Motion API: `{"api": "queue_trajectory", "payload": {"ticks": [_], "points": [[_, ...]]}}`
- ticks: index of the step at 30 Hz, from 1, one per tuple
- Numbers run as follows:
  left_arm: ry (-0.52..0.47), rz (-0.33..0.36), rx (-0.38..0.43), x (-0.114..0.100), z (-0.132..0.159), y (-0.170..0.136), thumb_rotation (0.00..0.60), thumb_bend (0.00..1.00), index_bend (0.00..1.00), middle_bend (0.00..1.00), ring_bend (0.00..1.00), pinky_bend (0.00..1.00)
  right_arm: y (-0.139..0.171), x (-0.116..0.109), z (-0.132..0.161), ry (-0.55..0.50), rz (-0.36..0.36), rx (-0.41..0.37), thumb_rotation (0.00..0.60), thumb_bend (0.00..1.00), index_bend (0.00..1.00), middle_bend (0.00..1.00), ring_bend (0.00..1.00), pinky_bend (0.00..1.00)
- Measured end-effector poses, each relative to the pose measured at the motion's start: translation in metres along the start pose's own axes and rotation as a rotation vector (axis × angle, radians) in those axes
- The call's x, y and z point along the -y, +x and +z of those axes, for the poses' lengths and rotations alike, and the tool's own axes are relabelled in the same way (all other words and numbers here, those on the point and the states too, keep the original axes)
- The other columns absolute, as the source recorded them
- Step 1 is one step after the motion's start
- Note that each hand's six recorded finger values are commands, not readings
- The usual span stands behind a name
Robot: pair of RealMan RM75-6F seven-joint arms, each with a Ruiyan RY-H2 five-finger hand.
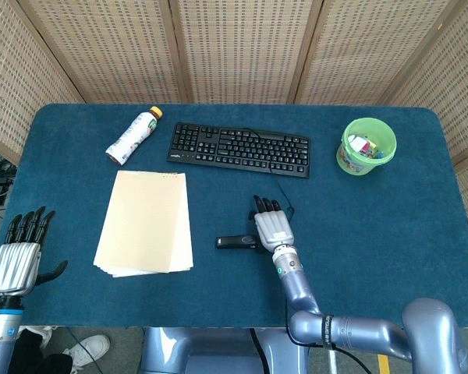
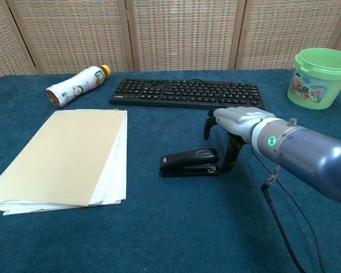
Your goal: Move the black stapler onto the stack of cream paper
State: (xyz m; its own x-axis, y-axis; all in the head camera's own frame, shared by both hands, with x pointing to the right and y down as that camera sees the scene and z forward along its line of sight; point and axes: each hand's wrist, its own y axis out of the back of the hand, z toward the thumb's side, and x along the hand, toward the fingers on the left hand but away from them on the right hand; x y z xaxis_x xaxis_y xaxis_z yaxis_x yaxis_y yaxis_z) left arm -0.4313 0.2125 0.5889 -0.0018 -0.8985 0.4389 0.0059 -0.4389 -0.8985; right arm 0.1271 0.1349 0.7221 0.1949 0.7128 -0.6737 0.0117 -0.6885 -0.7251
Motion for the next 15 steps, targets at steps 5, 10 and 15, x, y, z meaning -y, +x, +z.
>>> {"api": "queue_trajectory", "payload": {"ticks": [5, 10, 15], "points": [[0.001, -0.001, -0.002, 0.001, 0.000, 0.000, 0.600, 0.24, 0.00, 0.00, 0.00, 0.00, 0.005, -0.010, -0.022, 0.078, -0.021, 0.047, 0.600, 0.15, 0.16, 0.00, 0.00, 0.03], [0.001, -0.015, -0.002, 0.002, 0.000, 0.000, 0.600, 0.24, 0.00, 0.00, 0.00, 0.00, 0.019, -0.032, -0.052, 0.075, -0.048, 0.088, 0.600, 0.15, 0.12, 0.00, 0.00, 0.00], [0.011, -0.015, 0.005, 0.003, 0.004, -0.001, 0.600, 0.24, 0.00, 0.00, 0.00, 0.00, 0.036, -0.058, -0.089, -0.005, -0.109, 0.124, 0.600, 0.15, 0.11, 0.00, 0.00, 0.00]]}}
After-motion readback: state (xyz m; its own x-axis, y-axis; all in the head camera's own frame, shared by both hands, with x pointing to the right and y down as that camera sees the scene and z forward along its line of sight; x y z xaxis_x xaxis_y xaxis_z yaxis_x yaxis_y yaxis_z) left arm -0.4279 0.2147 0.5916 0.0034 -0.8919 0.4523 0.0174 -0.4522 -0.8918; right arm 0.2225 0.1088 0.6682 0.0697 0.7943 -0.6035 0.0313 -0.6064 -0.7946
